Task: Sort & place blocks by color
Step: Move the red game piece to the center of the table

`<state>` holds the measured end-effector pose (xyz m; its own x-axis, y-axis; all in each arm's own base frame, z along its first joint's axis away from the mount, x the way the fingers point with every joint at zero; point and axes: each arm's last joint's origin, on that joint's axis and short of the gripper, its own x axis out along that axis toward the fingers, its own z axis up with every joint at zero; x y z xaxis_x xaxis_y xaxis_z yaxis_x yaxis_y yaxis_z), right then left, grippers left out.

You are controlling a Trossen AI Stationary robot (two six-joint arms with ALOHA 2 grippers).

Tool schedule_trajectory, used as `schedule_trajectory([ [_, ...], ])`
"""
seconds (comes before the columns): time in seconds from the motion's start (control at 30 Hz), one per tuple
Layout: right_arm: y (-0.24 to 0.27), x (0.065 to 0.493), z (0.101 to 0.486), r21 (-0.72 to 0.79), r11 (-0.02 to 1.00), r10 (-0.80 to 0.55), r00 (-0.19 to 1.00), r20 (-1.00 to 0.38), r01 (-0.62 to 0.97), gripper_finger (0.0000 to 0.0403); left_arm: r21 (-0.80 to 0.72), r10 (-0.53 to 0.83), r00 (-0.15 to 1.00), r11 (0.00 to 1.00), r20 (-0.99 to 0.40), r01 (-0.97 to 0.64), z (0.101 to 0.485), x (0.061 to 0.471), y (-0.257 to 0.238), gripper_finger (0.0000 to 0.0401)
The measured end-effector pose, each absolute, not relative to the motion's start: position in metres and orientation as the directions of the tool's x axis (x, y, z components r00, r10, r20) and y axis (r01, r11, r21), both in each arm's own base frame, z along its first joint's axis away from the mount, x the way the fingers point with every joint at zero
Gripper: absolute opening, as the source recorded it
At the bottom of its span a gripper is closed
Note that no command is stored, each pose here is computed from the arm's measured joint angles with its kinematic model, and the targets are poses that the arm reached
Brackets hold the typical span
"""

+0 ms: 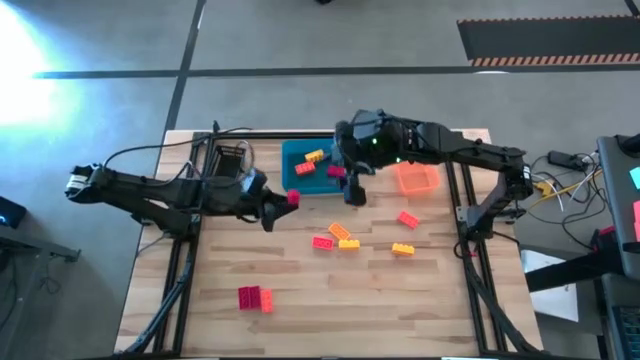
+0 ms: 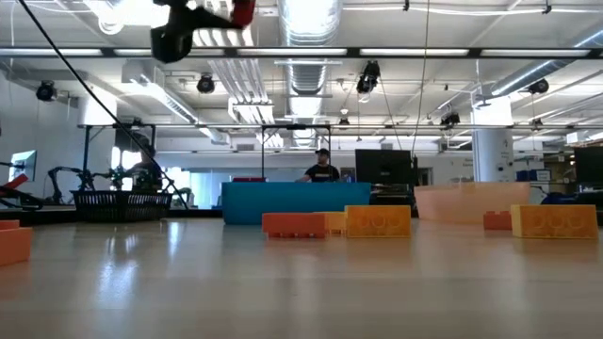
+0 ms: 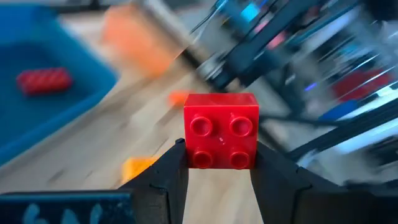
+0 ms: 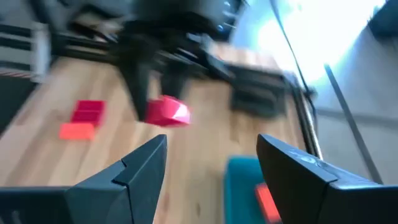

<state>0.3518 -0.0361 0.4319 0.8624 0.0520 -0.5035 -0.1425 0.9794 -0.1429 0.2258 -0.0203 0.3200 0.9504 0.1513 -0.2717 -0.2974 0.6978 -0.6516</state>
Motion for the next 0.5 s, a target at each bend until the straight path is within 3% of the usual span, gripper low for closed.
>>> schedule_trajectory([
  [0.17,-0.016,0.359,0.437,-0.233,0.946,0.105,0.894,-0.435,-0.225,0.024,-0.714,0.143,0.986,0.682,-0.082,-0.158,0.338,0.231,-0.021,0.0127],
  [0.5,-0.016,0.364,0.445,-0.319,0.922,0.104,0.933,-0.345,-0.221,0.024,-0.775,0.138,0.971,0.628,0.195,0.067,0.365,0.23,-0.021,0.0132],
])
